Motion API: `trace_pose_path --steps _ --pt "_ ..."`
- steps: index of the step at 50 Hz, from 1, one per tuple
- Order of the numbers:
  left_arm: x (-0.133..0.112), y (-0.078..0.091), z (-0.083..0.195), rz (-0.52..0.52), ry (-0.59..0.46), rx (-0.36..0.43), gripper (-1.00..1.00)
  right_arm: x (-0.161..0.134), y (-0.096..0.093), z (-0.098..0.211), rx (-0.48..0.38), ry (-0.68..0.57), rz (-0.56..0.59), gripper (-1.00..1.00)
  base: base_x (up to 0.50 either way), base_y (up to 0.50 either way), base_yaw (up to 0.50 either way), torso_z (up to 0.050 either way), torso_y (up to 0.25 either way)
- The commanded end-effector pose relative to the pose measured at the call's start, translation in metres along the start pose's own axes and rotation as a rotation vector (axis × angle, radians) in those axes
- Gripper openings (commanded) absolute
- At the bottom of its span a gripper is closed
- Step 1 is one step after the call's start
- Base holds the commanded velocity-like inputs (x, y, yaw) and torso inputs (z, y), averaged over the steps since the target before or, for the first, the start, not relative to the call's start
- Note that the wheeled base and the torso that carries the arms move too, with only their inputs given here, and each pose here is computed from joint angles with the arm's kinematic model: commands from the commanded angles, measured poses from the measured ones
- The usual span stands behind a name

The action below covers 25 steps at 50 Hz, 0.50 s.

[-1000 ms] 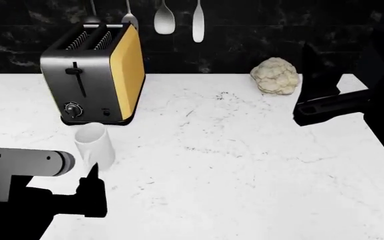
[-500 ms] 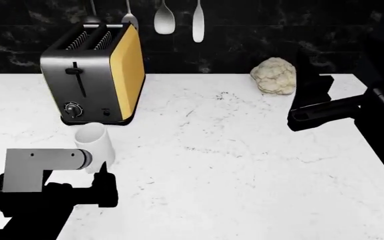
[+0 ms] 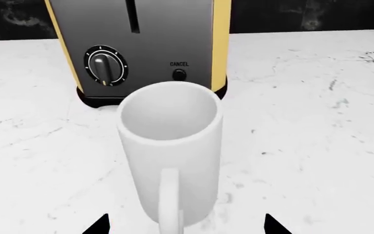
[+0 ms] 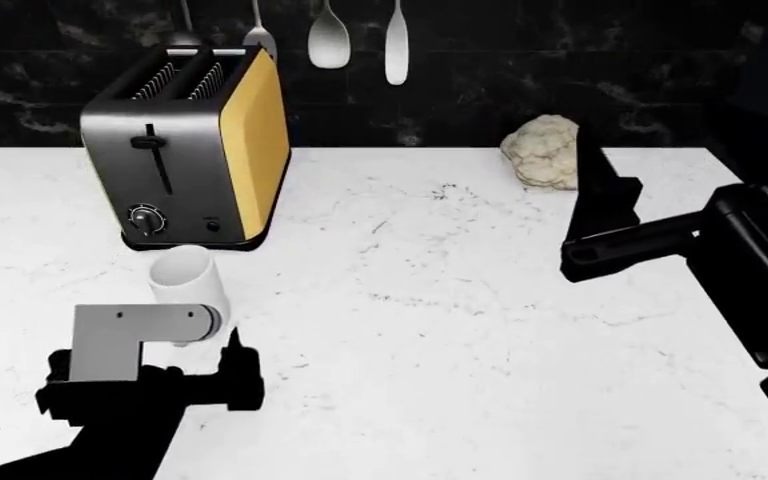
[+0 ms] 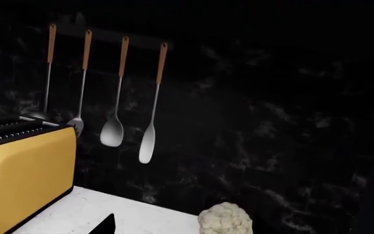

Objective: A wet mug is on the counter and needs to be dried. Pick it up and place it upside down in the open cabinet.

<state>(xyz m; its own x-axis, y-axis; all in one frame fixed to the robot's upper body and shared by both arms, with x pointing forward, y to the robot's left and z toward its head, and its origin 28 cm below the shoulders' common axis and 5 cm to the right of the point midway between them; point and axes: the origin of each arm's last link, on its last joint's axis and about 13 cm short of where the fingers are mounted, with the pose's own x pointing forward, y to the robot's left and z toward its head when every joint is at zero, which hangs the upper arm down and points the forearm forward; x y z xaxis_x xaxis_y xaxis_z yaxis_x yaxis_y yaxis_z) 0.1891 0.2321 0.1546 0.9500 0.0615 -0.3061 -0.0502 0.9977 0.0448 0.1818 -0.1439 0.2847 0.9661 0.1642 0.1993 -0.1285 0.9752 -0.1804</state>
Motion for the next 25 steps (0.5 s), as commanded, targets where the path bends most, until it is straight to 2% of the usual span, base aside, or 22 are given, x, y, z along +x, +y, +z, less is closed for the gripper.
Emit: trace_pose_path --steps 1,12,13,25 --pt "0.0061 -0.0033 0.0012 0.020 -0.020 0.022 1.00 -0.0004 0.0014 -0.0043 -0.002 0.009 0.005 1.00 0.00 0.00 0.00 0.000 0.000" --pt "0.0128 -0.0004 -0.0039 0.032 -0.007 -0.006 1.00 0.0001 0.0019 -0.0080 -0.001 0.013 0.010 1.00 0.00 0.00 0.00 0.000 0.000" --pt "0.0130 0.0000 -0.0049 0.032 -0.005 -0.010 -1.00 0.0001 0.0022 -0.0084 -0.001 0.014 0.011 1.00 0.00 0.00 0.00 0.000 0.000" --pt "0.0104 0.0061 -0.0031 0.069 -0.046 -0.065 -1.00 0.0000 0.0018 -0.0109 -0.015 0.026 0.005 1.00 0.00 0.00 0.00 0.000 0.000"
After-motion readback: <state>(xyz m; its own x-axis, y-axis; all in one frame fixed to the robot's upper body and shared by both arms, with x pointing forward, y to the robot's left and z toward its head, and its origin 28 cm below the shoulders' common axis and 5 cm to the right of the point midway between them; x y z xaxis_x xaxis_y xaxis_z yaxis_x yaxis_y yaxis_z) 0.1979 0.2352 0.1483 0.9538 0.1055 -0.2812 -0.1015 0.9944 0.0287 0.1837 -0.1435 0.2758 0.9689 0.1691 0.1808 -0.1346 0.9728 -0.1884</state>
